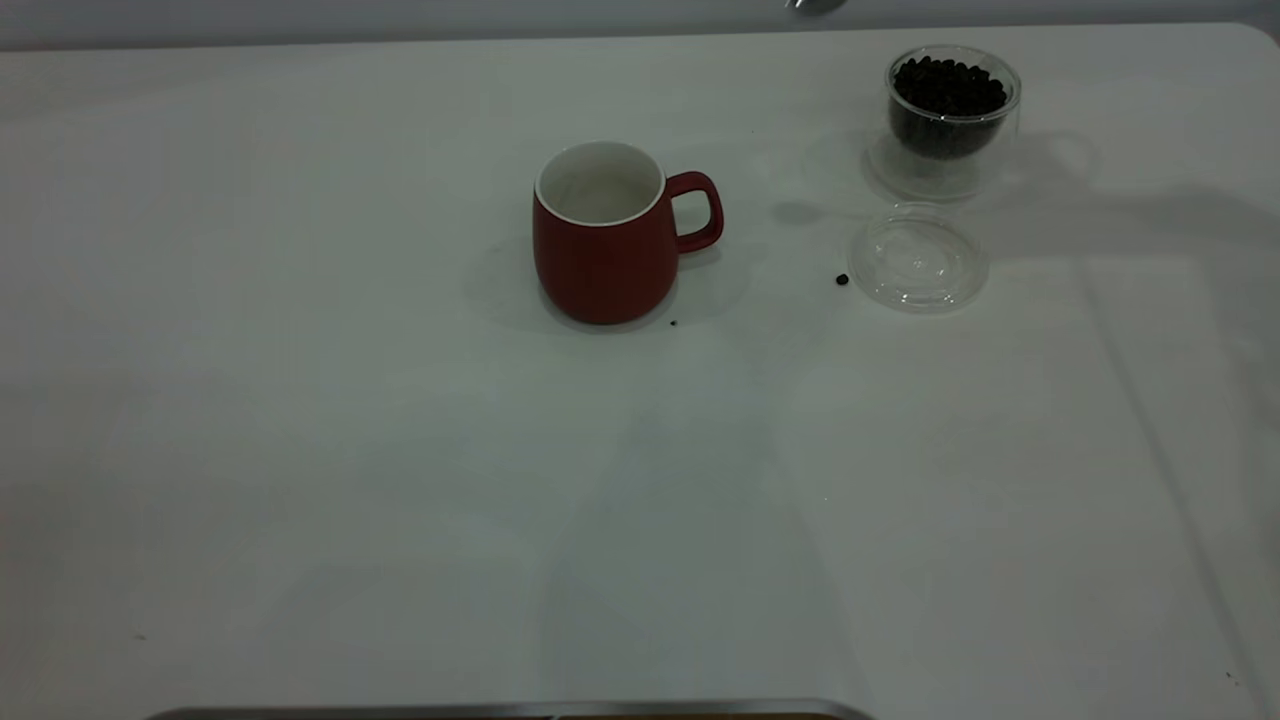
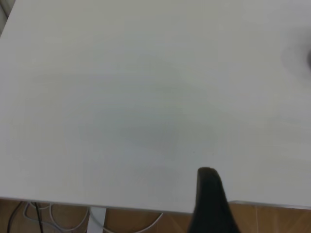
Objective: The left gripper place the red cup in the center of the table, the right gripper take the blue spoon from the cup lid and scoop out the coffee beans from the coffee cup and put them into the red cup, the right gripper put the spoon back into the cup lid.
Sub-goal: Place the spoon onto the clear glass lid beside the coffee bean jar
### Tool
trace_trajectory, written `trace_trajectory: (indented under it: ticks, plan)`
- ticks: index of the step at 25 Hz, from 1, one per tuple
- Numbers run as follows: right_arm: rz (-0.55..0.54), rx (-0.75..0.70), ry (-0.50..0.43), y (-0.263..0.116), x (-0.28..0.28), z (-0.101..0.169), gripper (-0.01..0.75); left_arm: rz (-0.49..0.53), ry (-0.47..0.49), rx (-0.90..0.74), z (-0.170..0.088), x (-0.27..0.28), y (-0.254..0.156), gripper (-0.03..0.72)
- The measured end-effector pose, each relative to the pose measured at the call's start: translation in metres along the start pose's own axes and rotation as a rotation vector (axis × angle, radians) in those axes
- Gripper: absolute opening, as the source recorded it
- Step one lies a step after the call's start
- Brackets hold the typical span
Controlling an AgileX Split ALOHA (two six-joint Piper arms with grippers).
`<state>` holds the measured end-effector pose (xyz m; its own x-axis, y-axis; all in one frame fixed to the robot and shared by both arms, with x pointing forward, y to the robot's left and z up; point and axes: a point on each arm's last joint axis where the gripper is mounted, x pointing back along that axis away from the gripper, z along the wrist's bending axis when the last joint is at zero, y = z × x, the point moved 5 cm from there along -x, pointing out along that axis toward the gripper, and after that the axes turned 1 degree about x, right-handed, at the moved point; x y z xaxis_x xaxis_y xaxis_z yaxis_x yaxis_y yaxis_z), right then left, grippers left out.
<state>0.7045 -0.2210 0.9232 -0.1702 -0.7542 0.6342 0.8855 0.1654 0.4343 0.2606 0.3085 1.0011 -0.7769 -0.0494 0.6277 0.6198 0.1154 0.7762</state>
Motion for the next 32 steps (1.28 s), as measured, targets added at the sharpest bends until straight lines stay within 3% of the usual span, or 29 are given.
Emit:
trace_trajectory:
  ticks: [5,10,12,20,32]
  plan:
    - [-0.084,-0.076,0.043,-0.003,0.026,0.018,0.101,0.0,0.0,0.0,0.0,0.0,0.0,0.561]
    - [-0.078,-0.08,0.015,-0.03,0.046,0.051,0.101,0.0,0.0,0.0,0.0,0.0,0.0,0.561]
    - [-0.131,-0.142,-0.016,-0.045,0.045,0.054,0.101,0.0,0.0,0.0,0.0,0.0,0.0,0.561]
    - [-0.344,-0.497,-0.088,-0.133,-0.005,0.005,0.101,0.0,0.0,0.001,0.0,0.0,0.0,0.561]
    - [-0.281,-0.743,-0.126,-0.18,-0.041,-0.067,0.101,0.0,0.0,0.001,0.0,0.0,0.0,0.561]
